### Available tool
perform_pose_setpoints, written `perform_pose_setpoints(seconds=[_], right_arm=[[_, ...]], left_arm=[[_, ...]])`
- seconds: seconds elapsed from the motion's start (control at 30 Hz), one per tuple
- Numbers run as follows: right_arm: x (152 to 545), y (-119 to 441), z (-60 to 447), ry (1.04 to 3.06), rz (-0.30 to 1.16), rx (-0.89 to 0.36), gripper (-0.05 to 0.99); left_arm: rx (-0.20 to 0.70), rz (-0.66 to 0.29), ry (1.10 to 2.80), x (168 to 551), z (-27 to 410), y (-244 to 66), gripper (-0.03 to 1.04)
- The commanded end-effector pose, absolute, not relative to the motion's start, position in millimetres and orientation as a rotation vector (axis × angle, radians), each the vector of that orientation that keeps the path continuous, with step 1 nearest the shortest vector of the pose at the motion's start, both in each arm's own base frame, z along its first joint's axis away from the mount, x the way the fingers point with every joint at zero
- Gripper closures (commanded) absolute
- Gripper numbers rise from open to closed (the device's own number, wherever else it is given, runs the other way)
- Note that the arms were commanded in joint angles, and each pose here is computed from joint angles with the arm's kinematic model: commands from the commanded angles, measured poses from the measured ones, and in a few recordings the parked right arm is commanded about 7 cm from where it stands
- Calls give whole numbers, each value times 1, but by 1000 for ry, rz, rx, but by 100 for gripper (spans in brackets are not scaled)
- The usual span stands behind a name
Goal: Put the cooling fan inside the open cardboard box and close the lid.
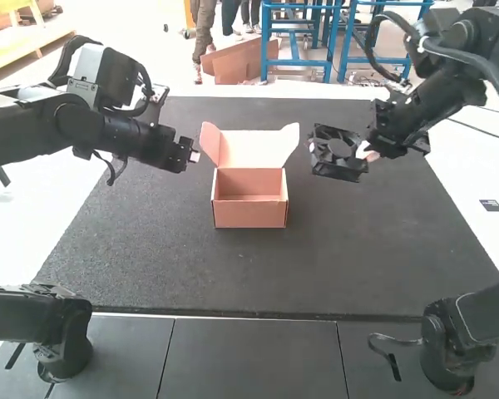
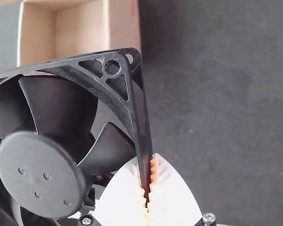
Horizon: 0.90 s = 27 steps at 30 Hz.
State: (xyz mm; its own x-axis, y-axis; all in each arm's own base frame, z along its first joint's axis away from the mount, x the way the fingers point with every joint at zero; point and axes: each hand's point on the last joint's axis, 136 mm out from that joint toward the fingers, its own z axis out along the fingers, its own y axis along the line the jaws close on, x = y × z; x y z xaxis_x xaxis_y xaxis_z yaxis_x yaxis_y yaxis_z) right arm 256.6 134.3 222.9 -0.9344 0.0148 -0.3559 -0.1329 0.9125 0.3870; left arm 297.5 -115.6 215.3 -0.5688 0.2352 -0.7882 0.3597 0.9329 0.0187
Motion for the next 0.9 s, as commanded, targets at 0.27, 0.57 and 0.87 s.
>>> perform_pose_setpoints(seconds=[0.27,0.57,0.87], right_arm=[[247,236,203,2799,722,-234,95],[297,253,176,2773,610,-244,95],[347,277,150,2762,565,-234,95]], left_arm=[[338,-71,2259,291,215,-91,4],[209,28,2282,295,219,-55,4],[159,50,2274,299,224,-40,4]])
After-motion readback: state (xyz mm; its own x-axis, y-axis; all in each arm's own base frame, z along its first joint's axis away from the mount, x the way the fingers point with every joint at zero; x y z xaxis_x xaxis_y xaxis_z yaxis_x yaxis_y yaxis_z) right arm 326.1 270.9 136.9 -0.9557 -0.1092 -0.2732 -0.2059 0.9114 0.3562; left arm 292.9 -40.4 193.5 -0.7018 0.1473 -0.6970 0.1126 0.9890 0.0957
